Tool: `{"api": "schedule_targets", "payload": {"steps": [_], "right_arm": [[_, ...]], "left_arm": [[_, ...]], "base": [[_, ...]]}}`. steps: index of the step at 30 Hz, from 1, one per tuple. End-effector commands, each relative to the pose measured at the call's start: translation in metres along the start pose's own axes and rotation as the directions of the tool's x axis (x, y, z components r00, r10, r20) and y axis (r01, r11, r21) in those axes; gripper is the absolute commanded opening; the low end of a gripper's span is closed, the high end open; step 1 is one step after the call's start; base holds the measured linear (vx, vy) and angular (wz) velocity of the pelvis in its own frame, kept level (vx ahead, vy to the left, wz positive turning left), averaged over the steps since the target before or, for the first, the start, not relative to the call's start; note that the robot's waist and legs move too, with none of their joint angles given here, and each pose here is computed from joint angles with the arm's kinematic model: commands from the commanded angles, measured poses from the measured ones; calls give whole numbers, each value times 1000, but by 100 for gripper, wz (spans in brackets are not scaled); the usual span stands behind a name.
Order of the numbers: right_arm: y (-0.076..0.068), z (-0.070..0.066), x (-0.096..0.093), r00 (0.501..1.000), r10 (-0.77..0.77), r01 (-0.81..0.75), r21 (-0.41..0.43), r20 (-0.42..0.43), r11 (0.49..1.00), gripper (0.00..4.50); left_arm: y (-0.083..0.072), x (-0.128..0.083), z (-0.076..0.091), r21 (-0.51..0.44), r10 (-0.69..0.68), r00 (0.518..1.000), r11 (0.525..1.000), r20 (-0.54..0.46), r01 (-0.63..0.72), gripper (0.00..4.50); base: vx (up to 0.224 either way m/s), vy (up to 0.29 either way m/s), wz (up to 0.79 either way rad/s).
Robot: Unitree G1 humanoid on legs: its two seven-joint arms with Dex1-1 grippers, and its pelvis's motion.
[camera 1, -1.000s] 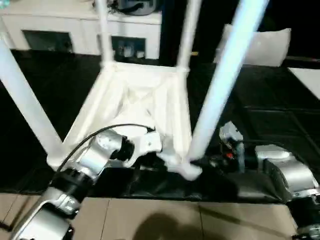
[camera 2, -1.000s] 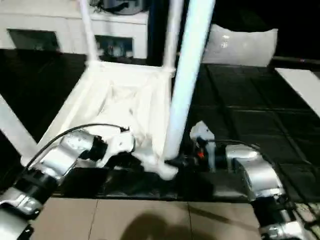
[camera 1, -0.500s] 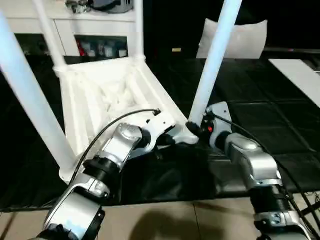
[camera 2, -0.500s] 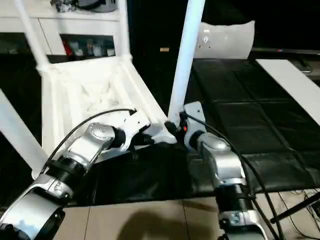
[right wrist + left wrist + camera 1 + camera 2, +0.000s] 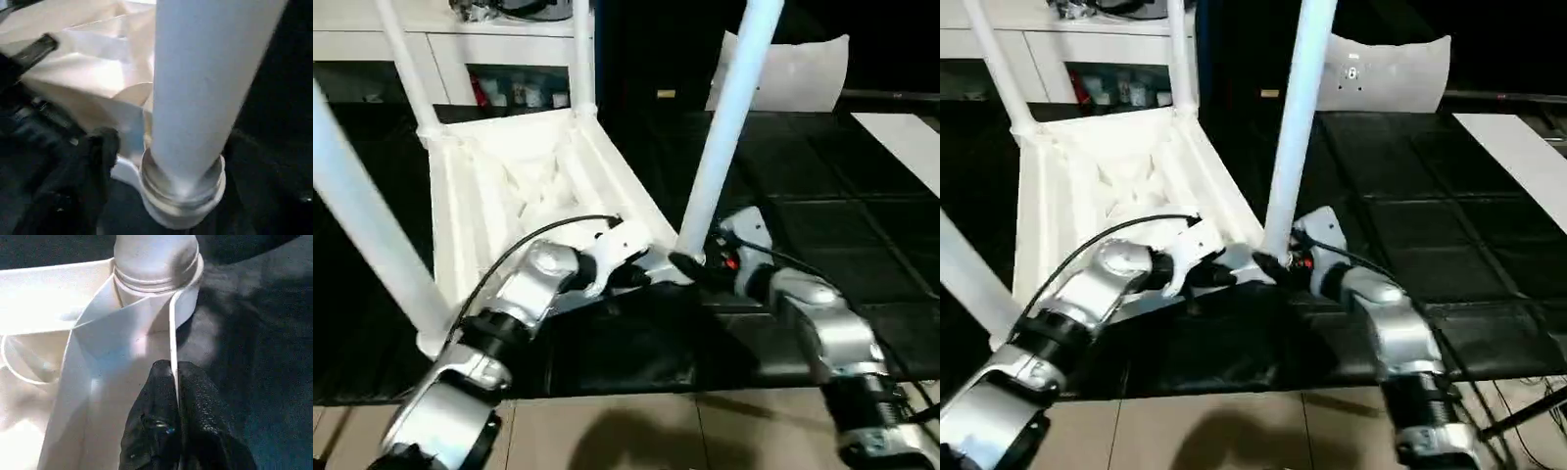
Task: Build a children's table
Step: Rotate leg to tighten
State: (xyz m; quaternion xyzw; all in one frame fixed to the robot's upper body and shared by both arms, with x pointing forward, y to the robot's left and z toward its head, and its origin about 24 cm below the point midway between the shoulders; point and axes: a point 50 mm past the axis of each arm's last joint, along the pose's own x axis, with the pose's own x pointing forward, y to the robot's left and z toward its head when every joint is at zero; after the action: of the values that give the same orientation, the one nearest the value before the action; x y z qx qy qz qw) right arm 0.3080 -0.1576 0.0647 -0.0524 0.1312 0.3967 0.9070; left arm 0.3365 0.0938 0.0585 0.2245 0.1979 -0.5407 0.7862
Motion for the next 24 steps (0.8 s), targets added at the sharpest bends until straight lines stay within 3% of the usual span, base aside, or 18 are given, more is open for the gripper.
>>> {"api": "schedule_targets", "payload": {"steps": [1, 4, 6, 14, 19, 24], "right_arm": [[2, 3, -12, 989, 150, -150, -43, -4, 988, 429], [0, 1, -17, 980, 197, -198, -48, -31, 979, 442], [-1, -1, -25, 953, 291, -296, -55, -87, 953, 447], [3, -1, -31, 880, 459, -469, -74, -119, 880, 447], [7, -5, -33, 818, 561, -568, -22, -128, 823, 391], [9, -6, -32, 795, 593, -599, -10, -131, 801, 347]], "left_arm": [[-6, -6, 1, 96, -108, 994, 990, 2, 107, 0], [-10, -9, -2, 126, -158, 987, 979, -12, 158, 0], [-19, -14, -4, 186, -269, 963, 945, -23, 269, 0], [-34, -21, -10, 251, -416, 907, 873, -70, 419, 0], [-39, -26, -10, 278, -462, 882, 839, -91, 468, 0], [-40, -27, -9, 285, -474, 876, 830, -92, 479, 0]], "base": [[0, 0, 0], [0, 0, 0], [0, 0, 0], [0, 0, 0], [0, 0, 0], [0, 0, 0]]}}
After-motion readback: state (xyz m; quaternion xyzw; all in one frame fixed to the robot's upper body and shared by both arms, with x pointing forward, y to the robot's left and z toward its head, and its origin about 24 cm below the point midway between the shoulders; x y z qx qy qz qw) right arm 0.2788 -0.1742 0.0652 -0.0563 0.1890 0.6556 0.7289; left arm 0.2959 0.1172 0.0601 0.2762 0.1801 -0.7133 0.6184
